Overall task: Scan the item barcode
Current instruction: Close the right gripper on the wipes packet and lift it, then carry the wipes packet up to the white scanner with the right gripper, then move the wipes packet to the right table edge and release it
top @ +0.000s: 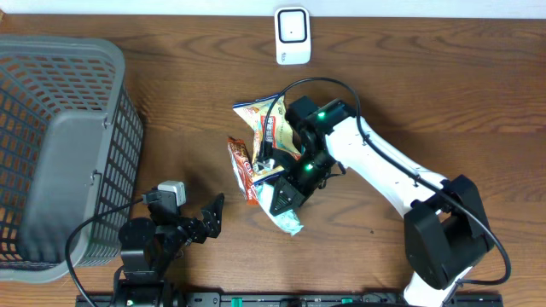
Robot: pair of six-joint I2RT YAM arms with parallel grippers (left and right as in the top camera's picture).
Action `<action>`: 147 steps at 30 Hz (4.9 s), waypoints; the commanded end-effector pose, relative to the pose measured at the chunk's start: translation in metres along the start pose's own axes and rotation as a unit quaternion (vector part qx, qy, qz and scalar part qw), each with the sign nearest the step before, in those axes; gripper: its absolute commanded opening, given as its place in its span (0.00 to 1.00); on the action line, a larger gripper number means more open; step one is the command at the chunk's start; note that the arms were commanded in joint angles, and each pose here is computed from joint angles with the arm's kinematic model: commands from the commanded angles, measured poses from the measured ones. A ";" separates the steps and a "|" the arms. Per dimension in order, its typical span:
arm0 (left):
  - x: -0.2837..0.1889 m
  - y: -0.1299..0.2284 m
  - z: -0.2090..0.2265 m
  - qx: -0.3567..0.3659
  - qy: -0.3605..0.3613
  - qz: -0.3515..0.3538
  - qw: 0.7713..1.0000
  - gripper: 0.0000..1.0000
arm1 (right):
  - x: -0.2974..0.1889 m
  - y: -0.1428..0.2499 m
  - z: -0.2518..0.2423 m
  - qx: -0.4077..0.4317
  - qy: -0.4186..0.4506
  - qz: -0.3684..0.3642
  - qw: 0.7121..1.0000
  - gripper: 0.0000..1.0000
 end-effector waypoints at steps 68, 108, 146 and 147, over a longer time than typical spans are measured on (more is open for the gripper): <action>0.002 0.012 0.003 -0.013 0.000 0.022 1.000 0.99 | -0.147 -0.113 -0.118 -0.069 0.527 -0.253 0.808 0.01; 0.002 0.012 0.003 -0.013 0.000 0.022 1.000 0.99 | -0.218 -0.266 -0.241 -0.179 0.701 -0.301 0.621 0.01; 0.002 0.012 0.003 -0.013 0.000 0.022 1.000 0.98 | -0.320 -0.003 -0.277 0.389 0.708 -0.225 0.545 0.01; 0.002 0.012 0.003 -0.013 0.000 0.022 1.000 0.98 | -0.325 0.011 -0.283 0.406 0.705 -0.217 0.540 0.01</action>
Point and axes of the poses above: each gripper's point midway between its finger pads, its own x axis out along the fingers, its own z axis along the line the jaws close on, y = z × x, the point moved 3 cm from there along -x, back along the fingers, and after that the axes turned 4 degrees about -x, right-handed, at the moved point
